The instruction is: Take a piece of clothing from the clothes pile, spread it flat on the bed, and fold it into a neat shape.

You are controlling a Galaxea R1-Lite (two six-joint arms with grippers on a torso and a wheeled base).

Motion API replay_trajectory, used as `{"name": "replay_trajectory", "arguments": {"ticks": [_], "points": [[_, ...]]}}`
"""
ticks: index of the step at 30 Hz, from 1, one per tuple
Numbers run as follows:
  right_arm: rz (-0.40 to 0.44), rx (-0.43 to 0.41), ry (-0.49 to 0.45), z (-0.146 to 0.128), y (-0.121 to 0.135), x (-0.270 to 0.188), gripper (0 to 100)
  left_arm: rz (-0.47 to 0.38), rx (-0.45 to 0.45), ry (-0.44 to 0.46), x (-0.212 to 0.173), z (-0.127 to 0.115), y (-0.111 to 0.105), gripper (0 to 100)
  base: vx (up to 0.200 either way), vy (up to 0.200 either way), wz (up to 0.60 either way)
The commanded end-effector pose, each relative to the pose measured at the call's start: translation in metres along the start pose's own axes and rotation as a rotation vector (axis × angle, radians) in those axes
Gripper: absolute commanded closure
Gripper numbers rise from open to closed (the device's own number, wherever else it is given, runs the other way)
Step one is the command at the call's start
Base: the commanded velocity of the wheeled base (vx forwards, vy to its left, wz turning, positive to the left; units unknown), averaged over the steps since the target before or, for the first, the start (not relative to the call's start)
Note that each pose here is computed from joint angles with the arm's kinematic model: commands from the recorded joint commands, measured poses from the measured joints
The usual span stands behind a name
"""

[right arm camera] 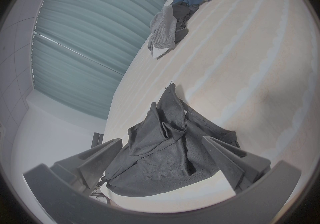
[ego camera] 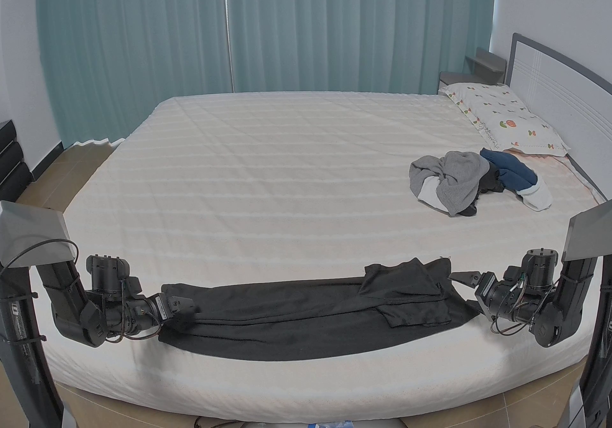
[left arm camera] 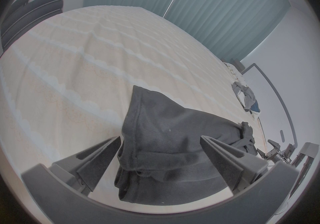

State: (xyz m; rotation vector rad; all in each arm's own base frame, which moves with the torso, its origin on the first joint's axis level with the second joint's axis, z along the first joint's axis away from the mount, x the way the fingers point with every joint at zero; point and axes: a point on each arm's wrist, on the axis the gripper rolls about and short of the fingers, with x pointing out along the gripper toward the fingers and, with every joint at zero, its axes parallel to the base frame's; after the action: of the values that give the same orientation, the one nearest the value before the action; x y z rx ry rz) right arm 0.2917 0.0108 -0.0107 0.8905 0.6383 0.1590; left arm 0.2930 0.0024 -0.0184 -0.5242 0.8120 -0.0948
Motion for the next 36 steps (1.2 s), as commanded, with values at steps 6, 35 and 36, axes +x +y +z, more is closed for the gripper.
{"name": "replay_trajectory", "arguments": {"ticks": [6,35,36], "points": [[-0.007,0.004,0.006,-0.0018,-0.0018,-0.0002,0,0.026,0.009,0.035,0.0123,-0.0106,-0.0037,0,0.0,0.0,0.0],[-0.005,0.006,0.001,-0.0002,-0.0016,-0.0012,0,0.033,-0.038,0.03,0.0072,-0.0109,-0.003,100,-0.055,0.034,0.0],[-0.004,0.005,0.002,-0.0005,-0.0013,-0.001,0,0.031,-0.036,0.026,0.0071,-0.0101,-0.0035,100,-0.2,0.2,0.0]]}}
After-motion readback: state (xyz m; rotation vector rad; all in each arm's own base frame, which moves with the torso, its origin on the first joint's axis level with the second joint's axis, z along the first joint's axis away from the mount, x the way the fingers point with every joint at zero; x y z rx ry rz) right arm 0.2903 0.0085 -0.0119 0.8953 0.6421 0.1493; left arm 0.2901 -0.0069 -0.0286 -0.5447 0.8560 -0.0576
